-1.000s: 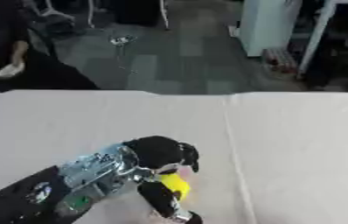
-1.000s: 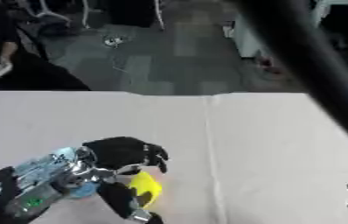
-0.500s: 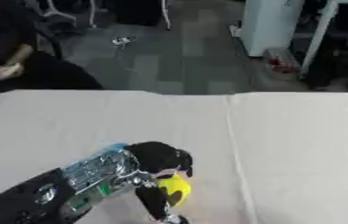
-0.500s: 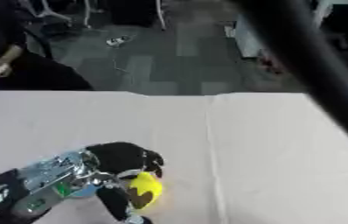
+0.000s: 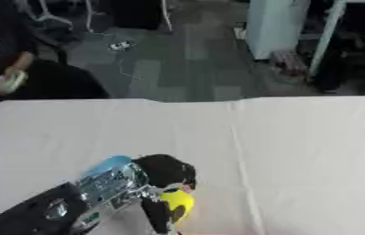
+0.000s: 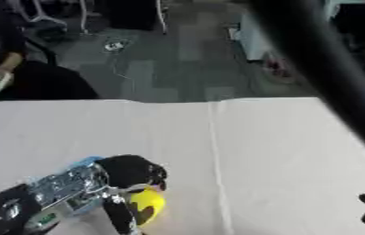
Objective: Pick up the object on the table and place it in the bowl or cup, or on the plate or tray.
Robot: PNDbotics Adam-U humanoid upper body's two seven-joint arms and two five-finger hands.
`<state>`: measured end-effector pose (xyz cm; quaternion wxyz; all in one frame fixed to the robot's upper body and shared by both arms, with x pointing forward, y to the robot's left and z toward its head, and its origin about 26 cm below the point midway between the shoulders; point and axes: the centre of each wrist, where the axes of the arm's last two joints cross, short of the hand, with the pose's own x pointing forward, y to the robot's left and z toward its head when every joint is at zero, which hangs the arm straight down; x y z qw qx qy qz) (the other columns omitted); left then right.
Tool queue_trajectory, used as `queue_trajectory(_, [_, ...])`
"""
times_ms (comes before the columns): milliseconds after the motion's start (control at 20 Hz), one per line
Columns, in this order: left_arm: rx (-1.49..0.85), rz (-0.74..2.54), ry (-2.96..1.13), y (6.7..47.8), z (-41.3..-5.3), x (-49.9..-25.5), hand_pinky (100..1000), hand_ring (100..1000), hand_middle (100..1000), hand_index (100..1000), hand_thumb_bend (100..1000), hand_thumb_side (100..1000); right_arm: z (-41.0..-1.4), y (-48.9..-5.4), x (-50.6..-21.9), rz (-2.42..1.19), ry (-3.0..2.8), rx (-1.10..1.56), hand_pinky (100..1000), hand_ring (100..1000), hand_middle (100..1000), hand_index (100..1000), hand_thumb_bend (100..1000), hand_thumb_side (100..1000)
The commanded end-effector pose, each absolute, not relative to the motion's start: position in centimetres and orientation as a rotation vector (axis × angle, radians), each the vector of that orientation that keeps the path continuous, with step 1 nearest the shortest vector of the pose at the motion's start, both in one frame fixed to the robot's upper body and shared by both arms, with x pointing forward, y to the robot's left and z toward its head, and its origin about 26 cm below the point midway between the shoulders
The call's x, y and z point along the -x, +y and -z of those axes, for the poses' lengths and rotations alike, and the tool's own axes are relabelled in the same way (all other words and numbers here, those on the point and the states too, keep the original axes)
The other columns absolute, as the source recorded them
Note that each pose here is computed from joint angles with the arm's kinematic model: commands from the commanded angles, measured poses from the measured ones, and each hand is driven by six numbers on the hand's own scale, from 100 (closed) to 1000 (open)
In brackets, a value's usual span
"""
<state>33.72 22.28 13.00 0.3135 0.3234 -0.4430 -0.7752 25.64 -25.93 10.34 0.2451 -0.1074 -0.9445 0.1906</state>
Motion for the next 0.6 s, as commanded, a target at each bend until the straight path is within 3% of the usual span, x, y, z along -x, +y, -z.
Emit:
queue_trajectory(50, [-0.913, 2.052, -1.144, 23.00, -13.41, -34.40, 850, 852, 871, 849, 683, 602, -11.41, -26.39, -25.89, -0.549, -2.601, 0.281, 379, 606, 770, 795, 100, 940])
queue_trajectory(150, [-0.921, 2.058, -1.128, 23.21, -13.14, -34.60, 850, 856, 873, 850, 680, 596, -11.62, -26.54, -26.00, -0.550, -2.605, 0.270, 380, 606, 769, 793, 100, 939])
queue_trajectory(200, [-0.922, 2.059, -1.121, 23.30, -12.99, -34.67, 798, 836, 867, 846, 655, 587, -11.70, -26.62, -26.04, -0.550, -2.606, 0.266, 380, 606, 769, 793, 100, 938])
queue_trajectory(250, [-0.922, 2.060, -1.116, 23.38, -12.84, -34.71, 667, 777, 836, 837, 612, 576, -11.76, -26.70, -26.06, -0.550, -2.607, 0.263, 380, 606, 769, 793, 100, 939])
queue_trajectory(300, [-0.922, 2.059, -1.115, 23.43, -12.74, -34.73, 758, 820, 859, 843, 641, 583, -11.80, -26.78, -26.08, -0.550, -2.607, 0.261, 380, 606, 769, 793, 100, 938])
queue_trajectory(350, [-0.924, 2.053, -1.118, 23.48, -12.71, -34.73, 371, 586, 725, 782, 475, 565, -11.81, -26.85, -26.07, -0.549, -2.606, 0.260, 378, 606, 769, 792, 100, 939])
queue_trajectory(400, [-0.926, 2.041, -1.133, 23.50, -12.77, -34.68, 371, 586, 725, 782, 475, 565, -11.81, -26.91, -26.06, -0.549, -2.605, 0.259, 378, 606, 769, 792, 100, 939])
queue_trajectory(450, [-0.929, 2.022, -1.155, 23.50, -12.88, -34.60, 190, 444, 558, 686, 252, 598, -11.78, -26.95, -26.04, -0.550, -2.603, 0.259, 376, 605, 769, 790, 100, 939])
queue_trajectory(500, [-0.925, 2.003, -1.179, 23.49, -12.93, -34.48, 233, 479, 601, 715, 334, 574, -11.75, -26.97, -26.01, -0.551, -2.602, 0.259, 377, 605, 769, 791, 100, 939])
queue_trajectory(550, [-0.919, 1.978, -1.201, 23.52, -13.01, -34.38, 100, 308, 451, 627, 100, 733, -11.68, -26.99, -25.97, -0.551, -2.599, 0.260, 374, 605, 768, 787, 100, 938])
queue_trajectory(600, [-0.908, 1.948, -1.220, 23.57, -13.09, -34.24, 100, 289, 439, 627, 100, 738, -11.58, -26.99, -25.91, -0.551, -2.596, 0.262, 373, 605, 768, 787, 100, 938])
